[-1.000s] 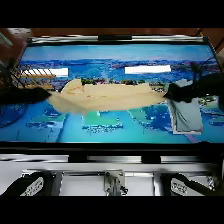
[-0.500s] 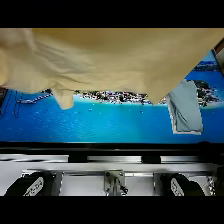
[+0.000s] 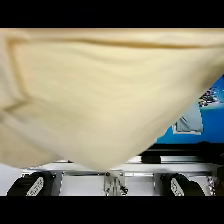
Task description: Fold the shirts.
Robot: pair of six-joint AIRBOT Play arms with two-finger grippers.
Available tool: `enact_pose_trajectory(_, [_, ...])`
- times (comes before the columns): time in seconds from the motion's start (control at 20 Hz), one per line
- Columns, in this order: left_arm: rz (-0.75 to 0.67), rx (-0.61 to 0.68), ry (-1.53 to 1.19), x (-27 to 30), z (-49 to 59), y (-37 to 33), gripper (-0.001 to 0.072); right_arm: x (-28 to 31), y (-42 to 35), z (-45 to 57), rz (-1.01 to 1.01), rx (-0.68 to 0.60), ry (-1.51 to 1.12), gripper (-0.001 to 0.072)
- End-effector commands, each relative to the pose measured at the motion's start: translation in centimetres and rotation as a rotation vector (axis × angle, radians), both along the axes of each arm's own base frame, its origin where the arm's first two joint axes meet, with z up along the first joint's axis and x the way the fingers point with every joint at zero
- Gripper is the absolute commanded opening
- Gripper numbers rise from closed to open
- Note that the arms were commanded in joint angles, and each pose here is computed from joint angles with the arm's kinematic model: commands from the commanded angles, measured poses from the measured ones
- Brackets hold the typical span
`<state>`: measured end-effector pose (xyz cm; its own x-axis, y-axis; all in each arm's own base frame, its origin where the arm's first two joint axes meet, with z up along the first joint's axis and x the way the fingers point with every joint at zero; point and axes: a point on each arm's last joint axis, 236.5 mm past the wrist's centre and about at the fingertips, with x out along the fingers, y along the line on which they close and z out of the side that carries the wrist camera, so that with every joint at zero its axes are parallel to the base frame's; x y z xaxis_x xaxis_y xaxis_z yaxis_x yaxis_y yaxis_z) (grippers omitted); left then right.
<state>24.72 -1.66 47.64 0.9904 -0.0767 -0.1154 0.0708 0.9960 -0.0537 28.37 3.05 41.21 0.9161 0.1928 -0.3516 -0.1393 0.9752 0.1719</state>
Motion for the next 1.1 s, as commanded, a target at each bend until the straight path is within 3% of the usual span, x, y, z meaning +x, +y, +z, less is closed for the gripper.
enact_pose_trajectory(0.0, [0.012, 0.034, 0.395, 4.0, -12.1, 1.3, 0.0034, 1.6, -0.9, -12.1, 0.011, 0.051, 0.487, 0.0060])
enact_pose_trajectory(0.2, [-0.062, -0.037, 0.732, 10.5, -26.7, 0.5, 0.0034, 8.0, -0.6, -25.7, 0.028, 0.105, 0.731, 0.0060])
enact_pose_trajectory(0.3, [-0.119, -0.091, 0.778, 14.8, -31.3, -0.6, 0.0034, 13.9, 0.8, -29.4, 0.031, 0.115, 0.675, 0.0060])
enact_pose_trajectory(0.55, [-0.083, -0.236, 0.756, 25.4, -38.7, -0.2, 0.0034, 26.8, 2.3, -34.2, -0.066, 0.157, 0.390, 0.0060])
enact_pose_trajectory(0.8, [-0.037, -0.382, 0.587, 32.3, -41.2, 0.3, 0.0034, 30.8, 1.2, -39.1, -0.132, 0.160, 0.328, 0.0060])
enact_pose_trajectory(1.05, [-0.025, -0.421, 0.705, 32.7, -47.8, -0.1, 0.0035, 31.4, 1.0, -42.1, -0.189, 0.232, 0.369, 0.0060])
